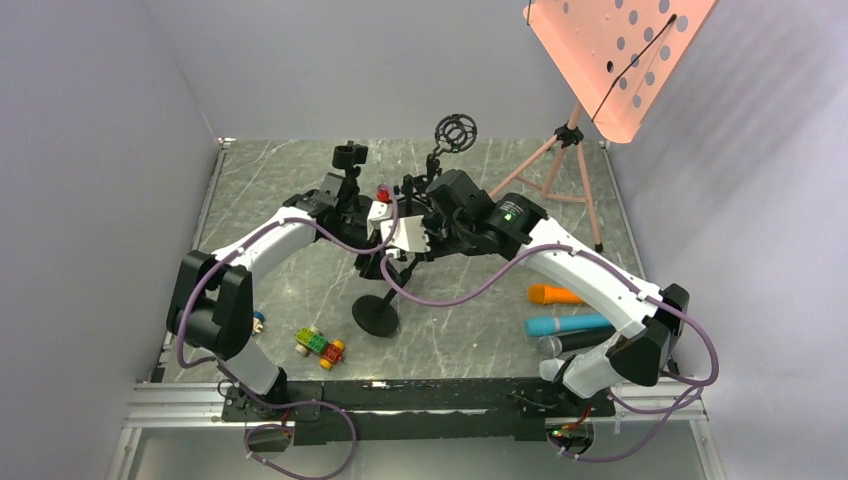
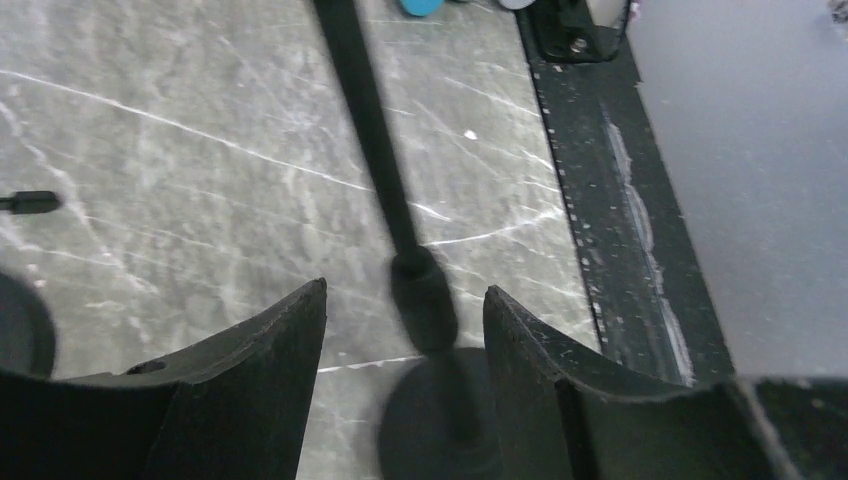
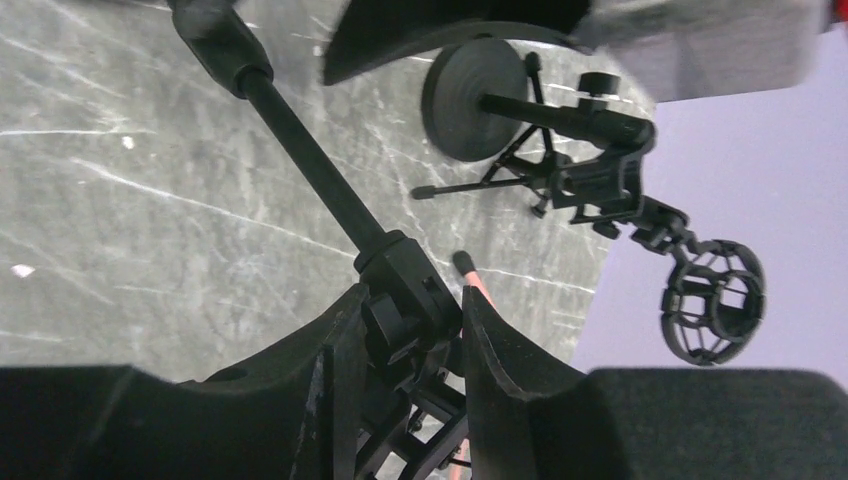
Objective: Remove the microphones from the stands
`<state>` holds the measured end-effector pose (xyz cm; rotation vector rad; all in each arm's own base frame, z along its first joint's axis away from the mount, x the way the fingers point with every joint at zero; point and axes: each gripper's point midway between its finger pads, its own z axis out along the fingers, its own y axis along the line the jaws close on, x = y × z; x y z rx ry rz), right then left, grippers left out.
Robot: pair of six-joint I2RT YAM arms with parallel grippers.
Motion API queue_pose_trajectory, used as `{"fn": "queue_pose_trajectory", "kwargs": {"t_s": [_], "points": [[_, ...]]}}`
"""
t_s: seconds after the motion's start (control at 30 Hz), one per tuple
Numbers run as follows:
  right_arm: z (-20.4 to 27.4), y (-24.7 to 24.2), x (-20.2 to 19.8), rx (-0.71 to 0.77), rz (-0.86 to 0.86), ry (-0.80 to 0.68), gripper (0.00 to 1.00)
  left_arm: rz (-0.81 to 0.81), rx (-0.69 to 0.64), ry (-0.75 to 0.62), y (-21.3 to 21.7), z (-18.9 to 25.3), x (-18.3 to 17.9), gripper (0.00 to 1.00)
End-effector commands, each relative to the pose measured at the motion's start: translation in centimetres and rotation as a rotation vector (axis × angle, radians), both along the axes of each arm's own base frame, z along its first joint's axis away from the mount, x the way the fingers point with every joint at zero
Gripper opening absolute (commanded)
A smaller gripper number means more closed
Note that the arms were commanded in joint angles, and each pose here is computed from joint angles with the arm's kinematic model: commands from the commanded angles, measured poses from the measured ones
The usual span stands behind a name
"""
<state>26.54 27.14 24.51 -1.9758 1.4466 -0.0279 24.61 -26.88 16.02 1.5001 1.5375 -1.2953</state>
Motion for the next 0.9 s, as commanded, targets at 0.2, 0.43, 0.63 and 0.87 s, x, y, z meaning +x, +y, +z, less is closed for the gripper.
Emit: {"fn": "queue_pose_trajectory", "kwargs": {"t_s": [0.2, 0.43, 0.63, 0.87], "points": [[4.7, 1.5, 4.1, 0.128, -0.097, -0.202, 0.0, -0.11, -0.052, 0.103, 0.1, 1.2, -2.2, 0.56], [4.7, 1.3, 3.9, 0.132, -0.116, -0.178, 0.0, 0.154, -0.081, 0.069, -1.6, 0.2, 0.7, 0.2], [4.5, 0.6, 3.6, 0.144, -0.2, -0.108, 0.0, 0.297, -0.129, -0.034, -2.2, 1.4, 3.0, 0.0], [3.6, -1.4, 5.3, 0.205, -0.575, 0.208, 0.0, 0.621, -0.167, -0.398, -2.6, 5.2, 5.8, 0.0]]}}
